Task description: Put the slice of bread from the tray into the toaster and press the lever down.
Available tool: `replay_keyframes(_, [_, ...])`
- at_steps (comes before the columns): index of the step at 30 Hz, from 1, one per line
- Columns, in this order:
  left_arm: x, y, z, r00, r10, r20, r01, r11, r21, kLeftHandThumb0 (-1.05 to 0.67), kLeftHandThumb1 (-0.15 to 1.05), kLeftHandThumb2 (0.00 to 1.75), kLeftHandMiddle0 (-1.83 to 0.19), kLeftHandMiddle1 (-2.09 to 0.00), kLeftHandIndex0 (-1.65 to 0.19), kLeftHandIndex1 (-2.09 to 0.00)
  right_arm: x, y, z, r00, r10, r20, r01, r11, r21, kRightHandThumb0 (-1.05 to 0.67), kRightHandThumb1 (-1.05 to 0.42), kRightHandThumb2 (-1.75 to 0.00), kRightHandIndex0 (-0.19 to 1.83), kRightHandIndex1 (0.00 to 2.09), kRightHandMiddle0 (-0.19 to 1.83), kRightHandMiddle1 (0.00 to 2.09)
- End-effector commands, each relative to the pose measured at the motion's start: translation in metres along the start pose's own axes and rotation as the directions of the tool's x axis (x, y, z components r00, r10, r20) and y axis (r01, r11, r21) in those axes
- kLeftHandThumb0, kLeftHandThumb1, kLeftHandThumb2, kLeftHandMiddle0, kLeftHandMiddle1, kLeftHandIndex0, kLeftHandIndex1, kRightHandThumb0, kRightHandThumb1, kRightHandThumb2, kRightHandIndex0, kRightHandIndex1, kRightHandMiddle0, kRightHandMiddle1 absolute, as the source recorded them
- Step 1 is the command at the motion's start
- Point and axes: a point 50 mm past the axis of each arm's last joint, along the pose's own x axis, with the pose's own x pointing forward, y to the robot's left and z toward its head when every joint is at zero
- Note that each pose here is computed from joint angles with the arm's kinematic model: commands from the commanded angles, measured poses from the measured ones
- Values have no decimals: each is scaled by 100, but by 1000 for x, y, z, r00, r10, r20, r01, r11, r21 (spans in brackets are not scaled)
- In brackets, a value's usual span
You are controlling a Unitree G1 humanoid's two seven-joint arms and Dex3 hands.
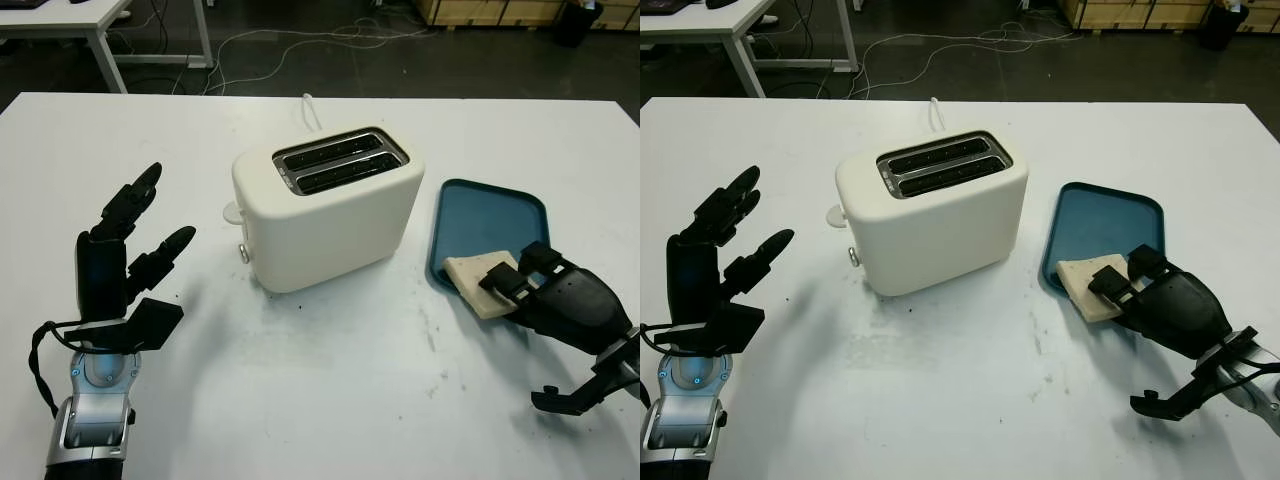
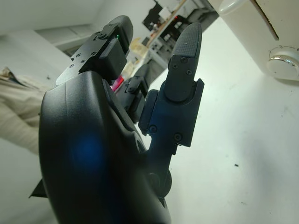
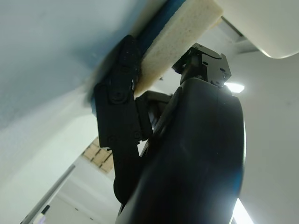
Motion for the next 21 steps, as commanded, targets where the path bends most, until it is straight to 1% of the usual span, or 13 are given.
replay_keyframes(1, [2,1,2,1000,15,8,-15,1000,3,-44,92,4,-66,0,-56,0,-5,8,6,999,33,35,-33,999,12,-46,-92,-63,153,175,0,174])
replay_keyframes(7, [2,0,3,1000,13,13,-13,1000,2,-44,92,5,-67,0,-57,0,0,0,3,999,-23,26,22,999,46,-43,-92,-66,157,175,0,175])
replay_keyframes(9, [2,1,2,1000,11,11,-11,1000,10,-45,92,6,-66,0,-56,0,2,-4,2,998,-59,25,58,997,47,-43,-92,-66,157,175,0,175])
replay_keyframes(11, [2,1,2,1000,14,12,-14,1000,4,-45,92,5,-67,0,-57,0,4,-6,2,996,-82,22,80,995,53,-43,-92,-60,157,175,0,175])
replay_keyframes(13, [2,1,2,1000,15,12,-15,1000,-2,-44,92,5,-67,0,-57,0,5,-7,1,996,-86,17,85,995,58,-43,-92,-59,157,175,0,175])
replay_keyframes(14, [2,1,2,1000,16,11,-16,1000,-6,-44,92,5,-67,0,-57,0,6,-8,0,994,-108,12,107,992,61,-43,-92,-59,157,175,0,175])
replay_keyframes(16, [2,1,2,1000,16,8,-16,1000,-8,-43,92,4,-66,0,-57,0,8,-11,-2,992,-130,-3,130,989,69,-44,-92,-55,157,175,0,175])
replay_keyframes(19, [1,0,2,1000,12,12,-12,1000,-4,-43,92,5,-66,0,-57,0,13,-20,-10,986,-159,-50,163,982,97,-44,-92,-57,157,175,0,175])
replay_keyframes(21, [1,0,2,1000,9,13,-9,1000,-4,-43,92,5,-66,0,-56,0,16,-29,-15,976,-199,-88,211,963,167,-44,-92,-57,156,175,0,175])
